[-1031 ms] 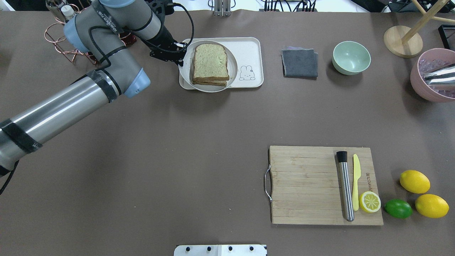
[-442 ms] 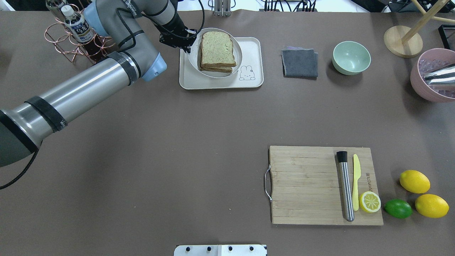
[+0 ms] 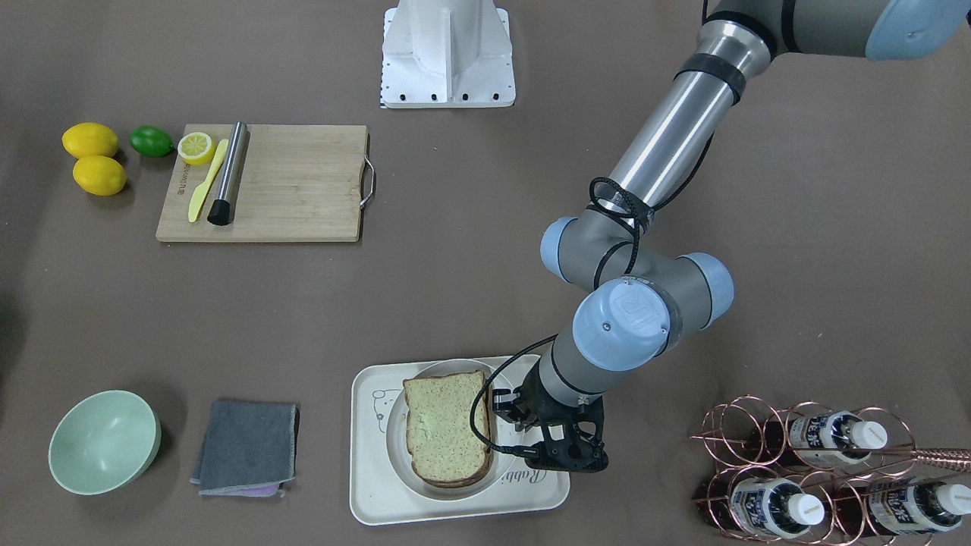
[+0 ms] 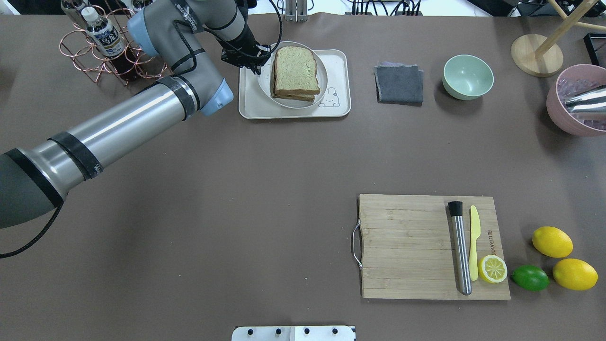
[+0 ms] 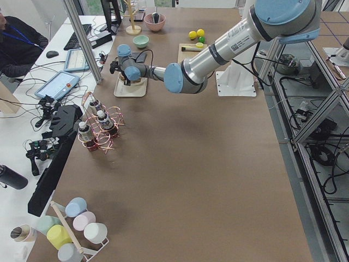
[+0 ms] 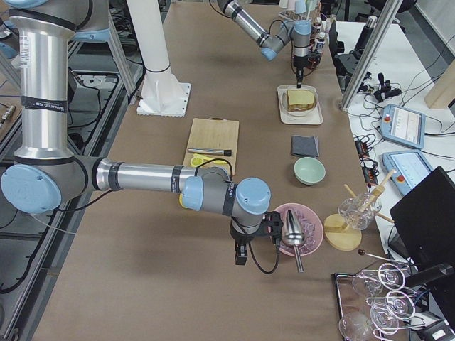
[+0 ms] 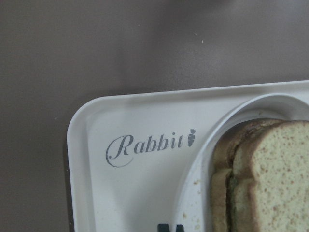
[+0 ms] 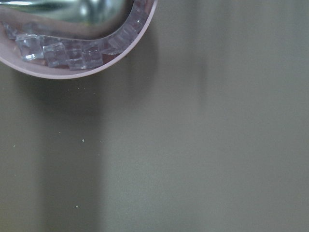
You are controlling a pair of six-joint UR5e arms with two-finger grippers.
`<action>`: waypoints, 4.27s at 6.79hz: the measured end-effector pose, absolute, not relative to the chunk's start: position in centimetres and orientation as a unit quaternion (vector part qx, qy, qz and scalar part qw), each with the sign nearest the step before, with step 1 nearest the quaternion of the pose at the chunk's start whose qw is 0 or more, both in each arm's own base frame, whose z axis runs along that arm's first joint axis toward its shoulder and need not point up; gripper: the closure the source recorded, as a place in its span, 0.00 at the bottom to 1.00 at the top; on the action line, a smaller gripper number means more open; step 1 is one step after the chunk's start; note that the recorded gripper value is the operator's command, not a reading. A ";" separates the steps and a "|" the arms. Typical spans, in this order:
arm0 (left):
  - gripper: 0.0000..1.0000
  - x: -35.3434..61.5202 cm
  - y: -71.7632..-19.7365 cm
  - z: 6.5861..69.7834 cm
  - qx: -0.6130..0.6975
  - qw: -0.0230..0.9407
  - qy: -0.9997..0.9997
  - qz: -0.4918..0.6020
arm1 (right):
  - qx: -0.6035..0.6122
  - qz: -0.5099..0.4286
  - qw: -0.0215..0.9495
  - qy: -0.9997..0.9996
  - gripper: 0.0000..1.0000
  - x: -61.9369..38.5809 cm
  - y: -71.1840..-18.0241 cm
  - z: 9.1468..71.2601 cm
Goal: Make sandwich and place on tray
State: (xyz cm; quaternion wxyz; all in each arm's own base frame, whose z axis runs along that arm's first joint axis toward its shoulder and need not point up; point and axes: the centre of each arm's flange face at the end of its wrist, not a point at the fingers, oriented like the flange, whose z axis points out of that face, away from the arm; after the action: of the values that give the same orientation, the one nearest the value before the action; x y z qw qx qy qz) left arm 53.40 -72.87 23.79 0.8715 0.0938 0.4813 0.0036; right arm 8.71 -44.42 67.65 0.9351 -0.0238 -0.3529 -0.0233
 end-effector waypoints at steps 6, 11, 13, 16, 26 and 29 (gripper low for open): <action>0.02 45.1 -71.3 24.3 0.124 0.859 0.497 -0.016 | -0.030 -0.022 0.934 -0.354 0.00 8.7 -43.8 69.0; 0.02 23.7 -52.4 29.0 0.096 0.877 0.470 -0.011 | -0.031 -0.023 0.934 -0.355 0.00 8.6 -43.6 69.2; 0.02 13.7 -51.5 38.8 0.116 0.894 0.430 0.054 | -0.034 -0.022 0.934 -0.355 0.00 8.6 -43.4 69.6; 0.02 -0.6 -52.9 51.6 0.148 0.908 0.366 0.140 | -0.039 -0.021 0.934 -0.355 0.00 8.6 -43.3 70.2; 0.02 -9.9 -48.4 66.8 0.021 0.922 0.371 0.107 | -0.044 -0.020 0.933 -0.356 0.00 8.6 -43.1 70.6; 0.02 -8.8 -48.2 66.6 0.003 0.915 0.400 0.057 | -0.045 -0.019 0.933 -0.356 0.00 8.6 -43.1 70.7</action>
State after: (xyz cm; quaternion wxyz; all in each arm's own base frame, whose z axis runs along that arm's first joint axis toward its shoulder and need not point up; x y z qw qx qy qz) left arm -8.77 -48.25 66.62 0.9147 0.0028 0.4000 0.0570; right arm 8.63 -43.07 70.71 0.9333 -0.0450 -0.3556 -0.0187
